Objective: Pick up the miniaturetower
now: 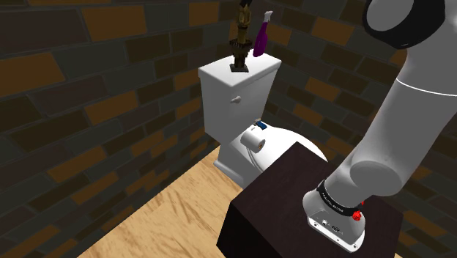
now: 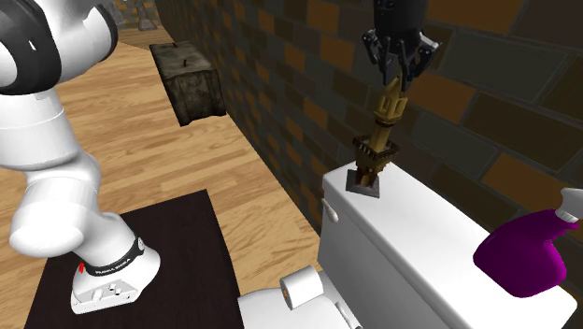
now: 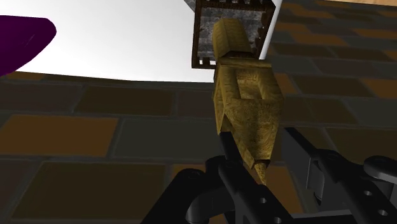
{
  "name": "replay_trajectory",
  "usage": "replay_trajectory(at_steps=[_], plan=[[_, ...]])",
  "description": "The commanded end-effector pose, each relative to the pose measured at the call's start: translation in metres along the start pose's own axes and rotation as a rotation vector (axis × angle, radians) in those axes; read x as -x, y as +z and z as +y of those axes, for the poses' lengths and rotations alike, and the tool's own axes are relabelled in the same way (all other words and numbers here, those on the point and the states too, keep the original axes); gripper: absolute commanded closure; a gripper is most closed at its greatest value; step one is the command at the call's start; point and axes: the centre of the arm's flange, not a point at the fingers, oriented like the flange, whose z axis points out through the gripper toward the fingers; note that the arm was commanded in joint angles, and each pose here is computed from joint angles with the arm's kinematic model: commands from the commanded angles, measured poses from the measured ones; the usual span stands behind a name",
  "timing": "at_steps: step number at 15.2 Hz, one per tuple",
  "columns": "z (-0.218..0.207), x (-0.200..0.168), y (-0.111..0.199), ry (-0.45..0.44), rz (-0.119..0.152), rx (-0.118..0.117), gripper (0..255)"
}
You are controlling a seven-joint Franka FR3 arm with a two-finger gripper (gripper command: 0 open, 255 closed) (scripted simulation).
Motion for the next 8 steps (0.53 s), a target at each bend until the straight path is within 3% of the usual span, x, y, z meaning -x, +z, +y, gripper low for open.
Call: replay_trajectory(at_steps=[1,8], plan=[[0.0,-0.003,-0.009,0.0,0.001,0.0,255],[0.001,-0.017,-0.044,0.0,0.001,0.0,255]])
